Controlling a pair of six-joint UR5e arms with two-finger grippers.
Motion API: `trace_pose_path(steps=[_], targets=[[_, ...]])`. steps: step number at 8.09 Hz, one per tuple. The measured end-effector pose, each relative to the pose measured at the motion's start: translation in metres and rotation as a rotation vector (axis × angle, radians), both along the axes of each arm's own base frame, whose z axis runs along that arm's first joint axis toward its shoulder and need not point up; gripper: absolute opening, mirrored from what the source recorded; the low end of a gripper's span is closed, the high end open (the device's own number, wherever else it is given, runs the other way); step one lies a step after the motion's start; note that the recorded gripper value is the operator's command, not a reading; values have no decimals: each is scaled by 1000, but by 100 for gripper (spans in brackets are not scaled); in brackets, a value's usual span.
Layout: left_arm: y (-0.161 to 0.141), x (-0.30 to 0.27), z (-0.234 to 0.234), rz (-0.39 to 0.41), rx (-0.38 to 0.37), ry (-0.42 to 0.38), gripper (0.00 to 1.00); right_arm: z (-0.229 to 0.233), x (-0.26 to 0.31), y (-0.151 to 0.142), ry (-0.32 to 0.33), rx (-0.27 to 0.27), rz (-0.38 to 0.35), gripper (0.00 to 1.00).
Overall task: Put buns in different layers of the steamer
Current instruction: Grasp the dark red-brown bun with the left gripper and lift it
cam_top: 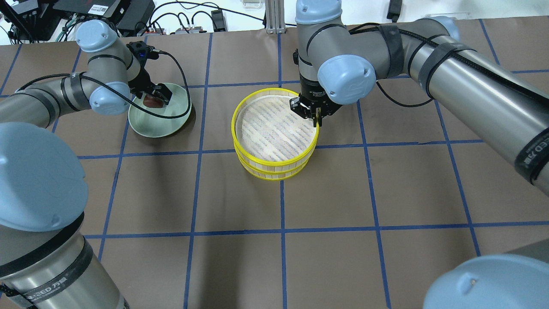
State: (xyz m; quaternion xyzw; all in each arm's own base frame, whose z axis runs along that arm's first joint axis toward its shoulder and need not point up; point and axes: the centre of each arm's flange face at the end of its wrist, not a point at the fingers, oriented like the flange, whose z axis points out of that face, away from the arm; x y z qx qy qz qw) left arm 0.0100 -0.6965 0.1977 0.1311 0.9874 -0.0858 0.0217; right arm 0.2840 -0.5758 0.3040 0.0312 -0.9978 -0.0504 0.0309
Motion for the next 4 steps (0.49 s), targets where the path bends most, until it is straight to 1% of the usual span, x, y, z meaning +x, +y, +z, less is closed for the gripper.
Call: trace_pose_path(steps=[1, 2, 3, 4], targets=[[0, 0, -4, 0, 5, 2, 37, -3, 1, -2, 0, -4, -14, 4], [0, 0, -7, 0, 9, 3, 4, -6, 1, -3, 1, -5, -27, 4], [-1, 0, -8, 0, 11, 3, 0, -7, 1, -4, 1, -7, -43, 4], [-1, 0, -9, 0, 12, 2, 0, -7, 2, -4, 2, -10, -58, 4]])
